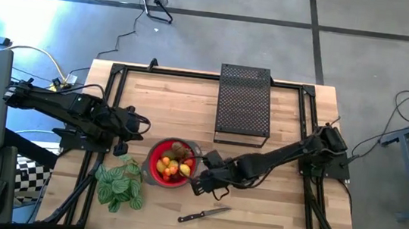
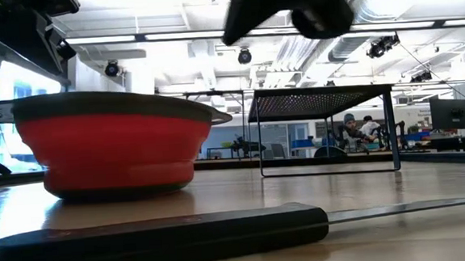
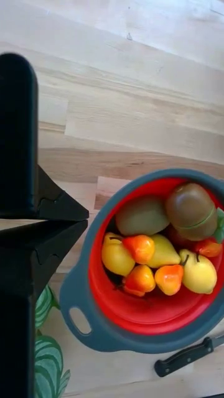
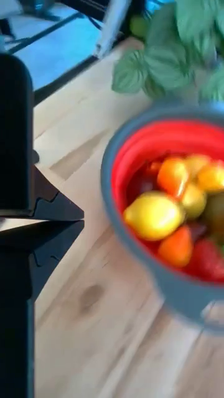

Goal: Pick & Place Fruit
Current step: Put the strainer bowl on the shelf

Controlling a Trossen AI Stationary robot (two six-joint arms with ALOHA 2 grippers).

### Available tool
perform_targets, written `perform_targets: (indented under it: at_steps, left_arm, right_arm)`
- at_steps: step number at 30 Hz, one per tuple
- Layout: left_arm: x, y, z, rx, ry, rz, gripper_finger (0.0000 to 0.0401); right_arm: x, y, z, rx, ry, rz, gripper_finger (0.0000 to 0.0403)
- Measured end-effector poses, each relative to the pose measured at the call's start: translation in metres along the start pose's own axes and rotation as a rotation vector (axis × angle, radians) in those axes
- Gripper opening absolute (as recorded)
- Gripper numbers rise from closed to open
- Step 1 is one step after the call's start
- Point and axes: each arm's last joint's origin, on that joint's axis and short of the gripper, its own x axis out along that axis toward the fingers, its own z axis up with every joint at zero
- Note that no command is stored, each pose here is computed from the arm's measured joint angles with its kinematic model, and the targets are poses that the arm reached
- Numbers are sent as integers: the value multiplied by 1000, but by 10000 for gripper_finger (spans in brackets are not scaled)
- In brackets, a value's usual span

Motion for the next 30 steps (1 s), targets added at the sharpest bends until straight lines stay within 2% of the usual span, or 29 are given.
perform_targets:
  at_steps: [3, 7, 12, 15, 19, 24, 27, 30]
  left_arm:
    - [0, 0, 0, 0, 0, 0, 0]
    - [0, 0, 0, 0, 0, 0, 0]
    - [0, 0, 0, 0, 0, -1, 0]
    - [0, 0, 0, 0, 0, -1, 0]
    - [0, 0, -1, 0, 6, 0, 0]
    - [0, 0, -1, 1, 12, 1, 0]
    - [0, 0, -1, 1, 10, 1, 0]
    - [0, 0, -1, 1, 10, 1, 0]
  right_arm:
    - [-1, -4, -4, 97, 16, -50, 4]
    - [-1, -4, -5, 124, 17, -51, 30]
    - [9, -6, -4, 198, 10, -70, 110]
    - [21, -8, -2, 299, -4, -79, 168]
    - [38, -11, -1, 324, -15, -97, 221]
    - [51, -15, 7, 336, -80, -112, 234]
    - [59, -18, 15, 341, -150, -118, 228]
    - [64, -21, 20, 327, -157, -132, 217]
